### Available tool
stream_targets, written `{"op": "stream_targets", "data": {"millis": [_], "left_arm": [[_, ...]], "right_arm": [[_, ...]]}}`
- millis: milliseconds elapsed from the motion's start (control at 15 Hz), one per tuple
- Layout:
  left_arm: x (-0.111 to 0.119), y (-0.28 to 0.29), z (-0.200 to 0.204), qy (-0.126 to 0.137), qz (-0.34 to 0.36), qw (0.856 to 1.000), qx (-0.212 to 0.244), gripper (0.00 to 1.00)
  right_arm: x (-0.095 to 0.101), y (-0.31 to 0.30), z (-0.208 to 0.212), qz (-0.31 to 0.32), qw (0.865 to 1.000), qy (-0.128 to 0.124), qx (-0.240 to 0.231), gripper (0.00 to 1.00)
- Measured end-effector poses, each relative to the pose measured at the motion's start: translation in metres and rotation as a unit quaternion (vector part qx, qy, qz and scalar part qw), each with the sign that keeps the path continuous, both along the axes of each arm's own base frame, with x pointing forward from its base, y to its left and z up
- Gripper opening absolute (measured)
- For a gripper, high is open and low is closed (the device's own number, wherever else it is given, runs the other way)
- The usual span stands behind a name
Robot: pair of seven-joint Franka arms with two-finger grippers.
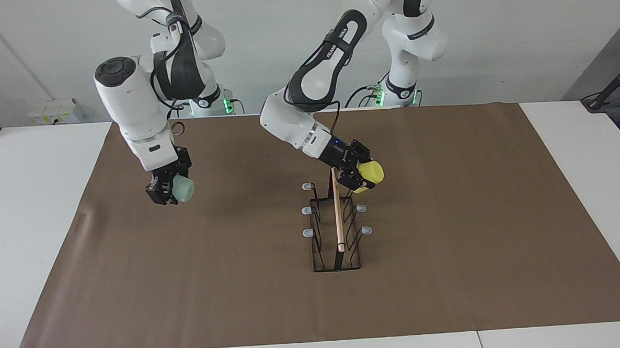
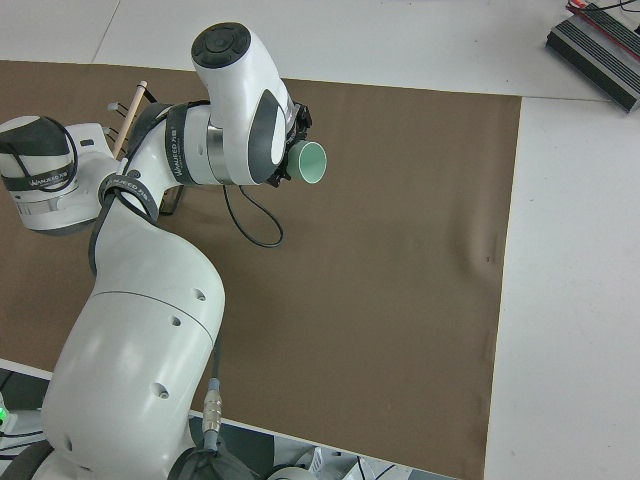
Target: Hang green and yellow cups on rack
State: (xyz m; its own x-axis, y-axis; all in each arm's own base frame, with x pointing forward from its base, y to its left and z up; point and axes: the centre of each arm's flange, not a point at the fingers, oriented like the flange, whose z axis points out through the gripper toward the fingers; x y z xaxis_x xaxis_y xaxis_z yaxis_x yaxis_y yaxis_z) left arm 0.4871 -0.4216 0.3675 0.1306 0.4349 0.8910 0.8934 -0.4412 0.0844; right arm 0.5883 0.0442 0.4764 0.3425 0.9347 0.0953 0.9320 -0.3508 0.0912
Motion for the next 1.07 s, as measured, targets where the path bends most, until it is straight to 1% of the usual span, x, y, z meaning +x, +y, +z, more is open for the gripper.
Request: {"op": "stream_targets", "data": {"millis": [67,134,267,334,534,668,935,1069], "left_arm": [[-0.001,-0.002,0.0,-0.001,-0.001,1.0,0.0,0.67],[-0.002,-0.004,0.001,-0.001,-0.003,1.0,-0.001,0.74],[-0.003,-0.006,0.004,-0.003,-0.003,1.0,-0.002,0.93],[-0.003,-0.007,0.006,-0.005,-0.002,1.0,-0.002,0.99],[0.003,-0.005,0.017,-0.015,0.003,1.0,-0.007,1.0],[0.013,0.005,0.037,-0.028,0.012,0.999,-0.016,1.0],[0.044,0.053,0.102,-0.031,0.013,0.998,-0.055,1.0],[0.059,0.084,0.132,-0.019,0.003,0.997,-0.076,1.0]], "right_arm": [[0.0,-0.004,0.0,-0.012,1.0,0.002,0.017,0.65],[0.0,-0.006,-0.001,-0.023,0.999,0.003,0.035,0.65],[0.0,-0.007,0.0,-0.043,0.996,0.006,0.074,0.65],[0.0,-0.005,0.0,-0.051,0.994,0.007,0.091,0.65],[0.0,0.0,-0.001,-0.08,0.986,0.014,0.145,0.65],[-0.001,-0.002,-0.005,-0.106,0.976,0.021,0.189,0.65],[-0.002,-0.004,-0.005,-0.157,0.946,0.03,0.283,0.65],[-0.001,-0.001,-0.003,-0.177,0.927,0.031,0.328,0.65]]}}
